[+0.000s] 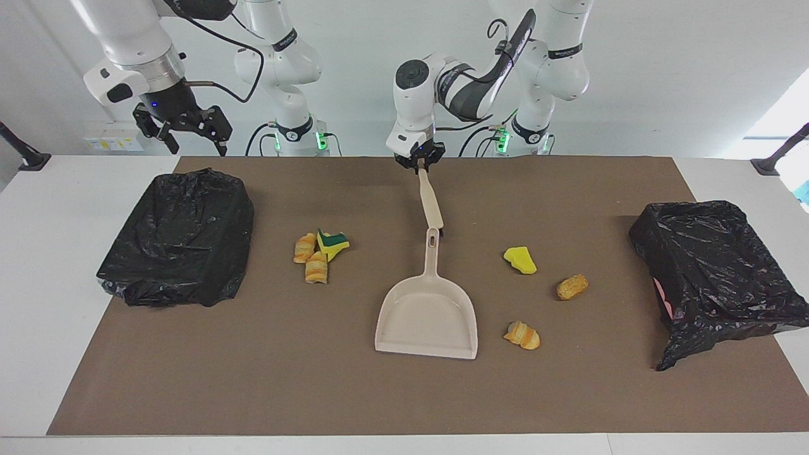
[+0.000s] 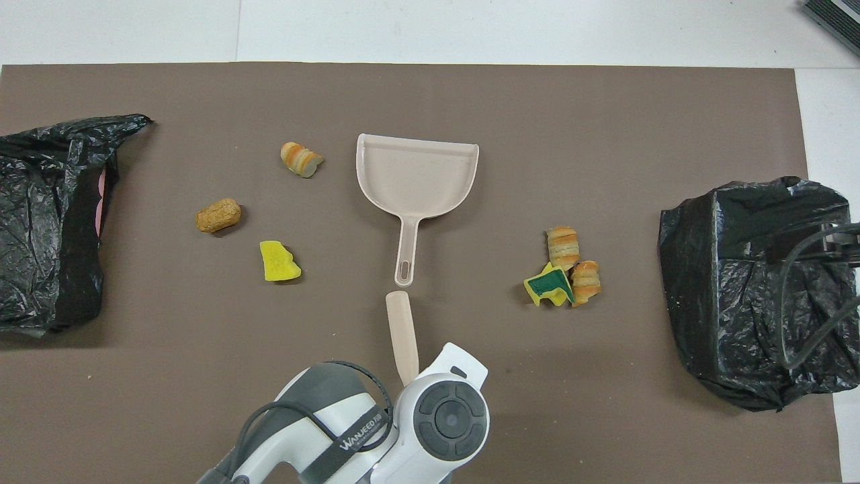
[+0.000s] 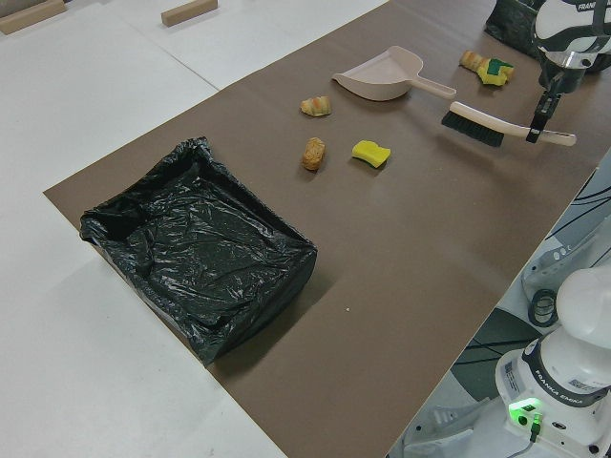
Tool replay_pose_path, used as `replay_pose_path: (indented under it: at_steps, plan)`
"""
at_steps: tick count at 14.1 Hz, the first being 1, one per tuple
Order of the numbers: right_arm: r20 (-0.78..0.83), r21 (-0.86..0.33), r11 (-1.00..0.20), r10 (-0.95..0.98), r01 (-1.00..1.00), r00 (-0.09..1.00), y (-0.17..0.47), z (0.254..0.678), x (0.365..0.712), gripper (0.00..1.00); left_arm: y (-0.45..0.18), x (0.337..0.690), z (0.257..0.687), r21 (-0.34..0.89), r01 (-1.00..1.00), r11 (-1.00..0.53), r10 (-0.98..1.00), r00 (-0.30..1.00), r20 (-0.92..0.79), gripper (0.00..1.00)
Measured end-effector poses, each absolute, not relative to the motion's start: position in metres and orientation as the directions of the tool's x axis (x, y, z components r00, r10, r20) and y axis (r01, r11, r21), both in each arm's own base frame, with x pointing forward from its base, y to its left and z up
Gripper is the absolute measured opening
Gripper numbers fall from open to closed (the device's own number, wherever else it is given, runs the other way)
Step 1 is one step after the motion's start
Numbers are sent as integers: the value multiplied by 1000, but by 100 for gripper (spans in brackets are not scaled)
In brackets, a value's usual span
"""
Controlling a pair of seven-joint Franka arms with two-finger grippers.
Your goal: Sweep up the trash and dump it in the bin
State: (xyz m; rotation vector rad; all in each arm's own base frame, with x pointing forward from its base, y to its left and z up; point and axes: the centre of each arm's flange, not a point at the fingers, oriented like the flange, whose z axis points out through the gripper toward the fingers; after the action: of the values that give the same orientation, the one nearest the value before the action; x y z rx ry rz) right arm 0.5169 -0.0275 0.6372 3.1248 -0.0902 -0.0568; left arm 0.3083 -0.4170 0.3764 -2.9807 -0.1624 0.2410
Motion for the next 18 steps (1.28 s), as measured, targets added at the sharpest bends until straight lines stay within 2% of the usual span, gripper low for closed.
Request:
replay_pose_path:
  at_steps: [3,8,13,18]
  plan:
    - [-60,22,-999,-37,-36,998,-17,635,514,100,-381,347,376,-209,143,-967,172,977,-127,26]
    - [-68,20,-999,-48,-47,997,4,628,516,100,-320,427,393,-226,151,-962,169,984,-60,26]
    - [-50,-4,-986,-167,-167,985,116,587,540,100,-247,520,396,-210,110,-971,126,990,-63,26]
    - [-69,-50,-978,-197,-201,978,170,547,562,100,-176,589,382,-153,27,-988,32,999,-34,26]
